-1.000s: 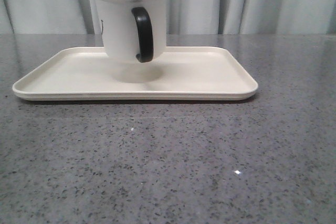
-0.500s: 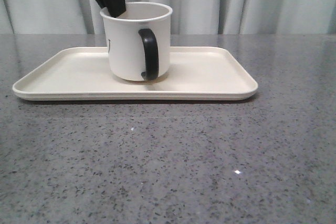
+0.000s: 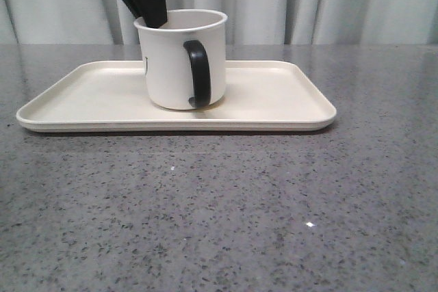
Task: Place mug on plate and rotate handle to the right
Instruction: 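Lower the mug onto the tray and open the left gripper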
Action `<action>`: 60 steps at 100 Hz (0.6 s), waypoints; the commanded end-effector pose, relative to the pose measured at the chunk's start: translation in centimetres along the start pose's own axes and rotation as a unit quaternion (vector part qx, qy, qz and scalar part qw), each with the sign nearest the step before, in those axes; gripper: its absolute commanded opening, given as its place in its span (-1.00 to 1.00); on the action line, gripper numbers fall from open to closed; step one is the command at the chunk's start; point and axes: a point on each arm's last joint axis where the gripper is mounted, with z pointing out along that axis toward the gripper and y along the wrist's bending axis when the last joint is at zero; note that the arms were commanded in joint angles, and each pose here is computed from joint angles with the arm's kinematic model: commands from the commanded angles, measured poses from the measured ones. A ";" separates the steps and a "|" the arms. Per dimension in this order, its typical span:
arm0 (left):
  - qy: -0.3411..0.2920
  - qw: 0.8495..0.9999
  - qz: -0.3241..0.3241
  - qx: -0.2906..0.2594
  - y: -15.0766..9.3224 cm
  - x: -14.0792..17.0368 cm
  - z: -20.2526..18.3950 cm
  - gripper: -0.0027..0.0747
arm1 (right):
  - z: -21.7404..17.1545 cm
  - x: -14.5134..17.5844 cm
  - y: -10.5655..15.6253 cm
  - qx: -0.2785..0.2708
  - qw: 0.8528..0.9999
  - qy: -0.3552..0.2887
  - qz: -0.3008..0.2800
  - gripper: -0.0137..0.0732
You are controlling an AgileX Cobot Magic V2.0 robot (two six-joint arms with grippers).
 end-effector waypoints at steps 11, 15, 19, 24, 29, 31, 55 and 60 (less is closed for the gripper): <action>-0.036 0.999 0.009 0.003 -0.7 -0.1 -3.0 -0.98 | -0.3 -1.4 -0.3 0.012 0.999 -0.047 -0.010 0.49; -0.036 0.999 0.009 0.003 -0.7 -0.1 -3.0 -0.98 | -0.3 -1.4 -0.3 0.012 0.999 -0.047 -0.010 0.49; -0.036 0.999 0.009 0.003 -0.7 -0.1 -3.0 -0.98 | -0.3 -1.4 -0.3 0.012 0.999 -0.047 -0.010 0.49; -0.036 0.999 0.009 0.003 -0.7 -0.1 -3.0 -0.98 | -0.3 -1.4 -0.3 0.012 0.999 -0.047 -0.010 0.49; -0.036 0.999 0.010 0.003 -0.7 -0.1 -3.0 -0.96 | -0.3 -1.4 -0.3 0.012 0.999 -0.047 -0.010 0.49; -0.036 0.999 0.010 0.003 -0.7 -0.1 -3.0 -0.95 | -0.3 -1.4 -0.3 0.012 0.999 -0.047 -0.010 0.49; -0.036 0.999 0.010 0.003 -0.7 -0.1 -3.0 -0.48 | -0.3 -1.4 -0.3 0.012 0.999 -0.047 -0.010 0.49; -0.036 0.999 0.010 0.003 -0.7 -0.1 -3.0 -0.39 | -0.3 -1.4 -0.3 0.012 0.999 -0.047 -0.010 0.49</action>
